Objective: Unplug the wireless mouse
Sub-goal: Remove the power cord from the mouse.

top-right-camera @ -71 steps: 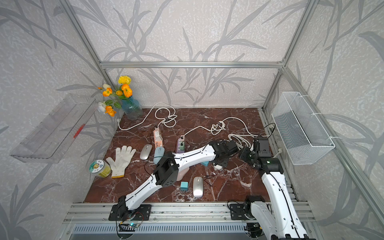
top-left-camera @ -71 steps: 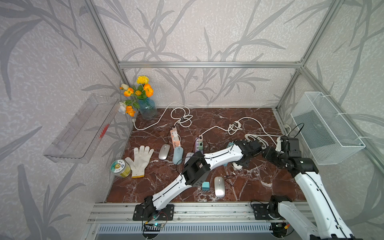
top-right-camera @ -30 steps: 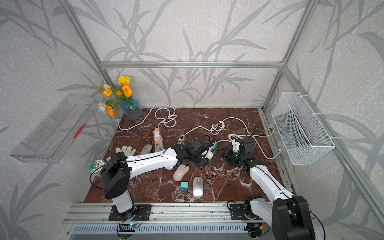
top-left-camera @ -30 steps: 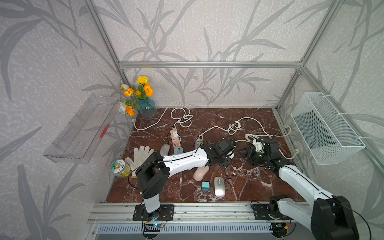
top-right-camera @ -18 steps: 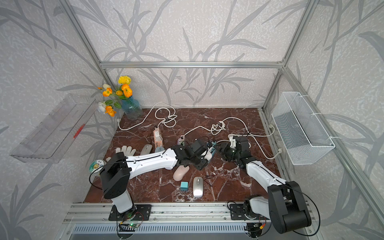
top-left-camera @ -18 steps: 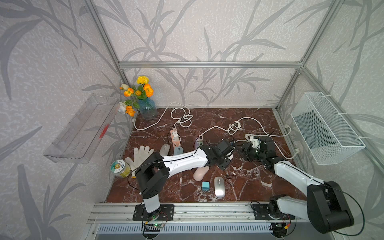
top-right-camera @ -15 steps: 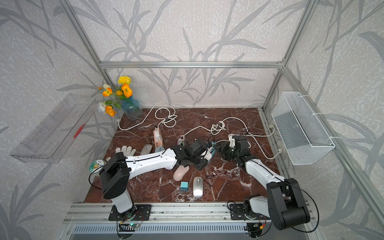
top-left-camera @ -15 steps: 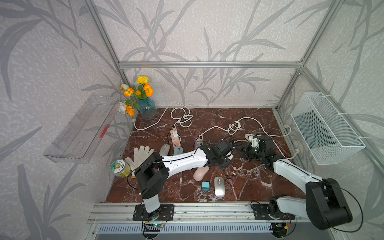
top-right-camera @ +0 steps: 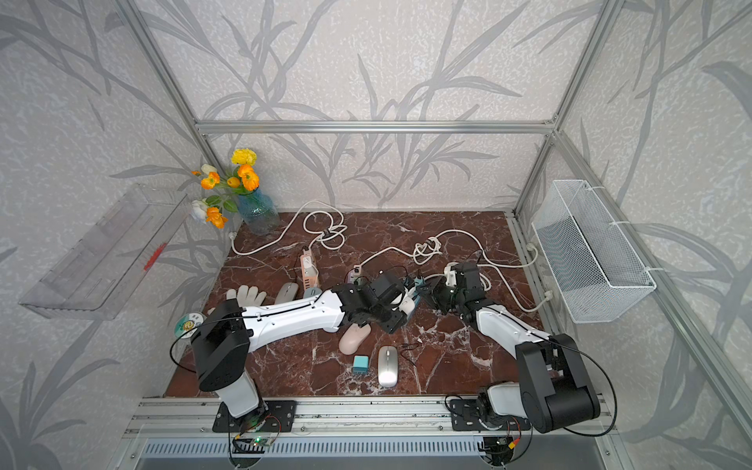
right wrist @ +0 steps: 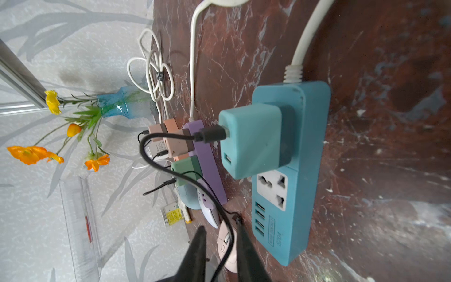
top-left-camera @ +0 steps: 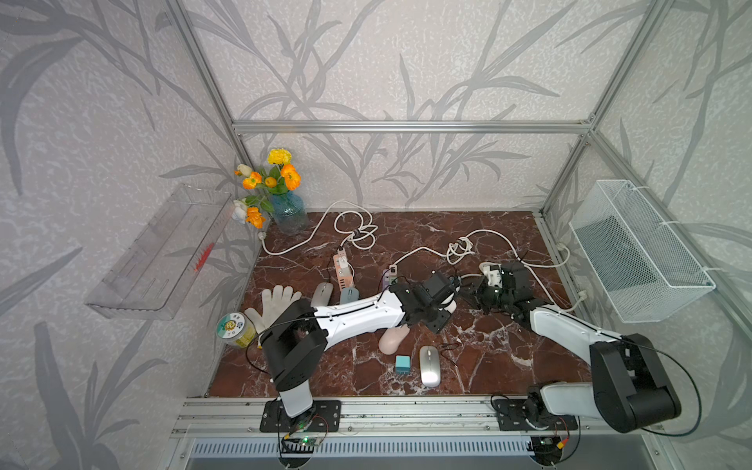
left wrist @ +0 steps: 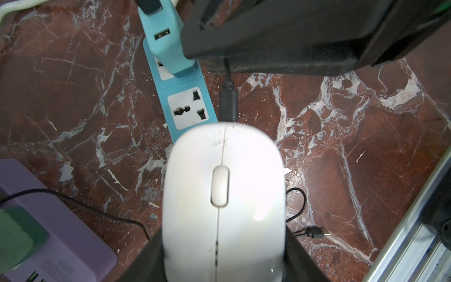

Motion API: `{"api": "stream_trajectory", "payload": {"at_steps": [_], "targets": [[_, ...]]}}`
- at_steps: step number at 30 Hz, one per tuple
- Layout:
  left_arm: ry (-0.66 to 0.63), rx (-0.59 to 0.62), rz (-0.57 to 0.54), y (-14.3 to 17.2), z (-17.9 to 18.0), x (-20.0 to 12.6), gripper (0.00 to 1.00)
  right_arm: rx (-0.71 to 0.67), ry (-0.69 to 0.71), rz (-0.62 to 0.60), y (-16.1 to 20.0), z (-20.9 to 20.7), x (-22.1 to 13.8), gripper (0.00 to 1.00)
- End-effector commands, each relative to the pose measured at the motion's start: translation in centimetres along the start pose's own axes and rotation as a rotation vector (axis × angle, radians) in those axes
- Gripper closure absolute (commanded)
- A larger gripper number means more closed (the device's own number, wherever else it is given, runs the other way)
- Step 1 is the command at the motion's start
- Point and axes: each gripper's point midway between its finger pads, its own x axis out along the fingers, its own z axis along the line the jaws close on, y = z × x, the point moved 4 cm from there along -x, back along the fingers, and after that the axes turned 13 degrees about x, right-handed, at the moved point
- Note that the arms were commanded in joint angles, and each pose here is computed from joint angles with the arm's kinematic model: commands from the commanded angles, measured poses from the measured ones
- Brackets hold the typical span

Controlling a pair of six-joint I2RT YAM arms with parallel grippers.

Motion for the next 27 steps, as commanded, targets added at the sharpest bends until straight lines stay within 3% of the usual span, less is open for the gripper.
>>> {"api": "stream_trajectory", "payload": {"at_steps": [1,6,12,27], "targets": [[0.005,0.01,-0.037,-0.6,0.2,-1.4,1.0,-0.023,-0.033,0.011,0.2,1.5,-0.2,0.86],[0.002,0.005,-0.024,-0.3,0.2,-1.3,1.0,-0.03,-0.018,0.013,0.4,1.7,-0.5,1.0],[-0.02,-0.019,0.011,0.9,0.5,-1.4,1.0,-0.017,-0.023,-0.041,-0.2,2.4,-1.0,1.0],[0.103,-0.09,0.1,5.3,-2.2,-2.1,1.0,0.024,-0.019,-0.123,-2.1,3.3,-0.5,1.0]]}}
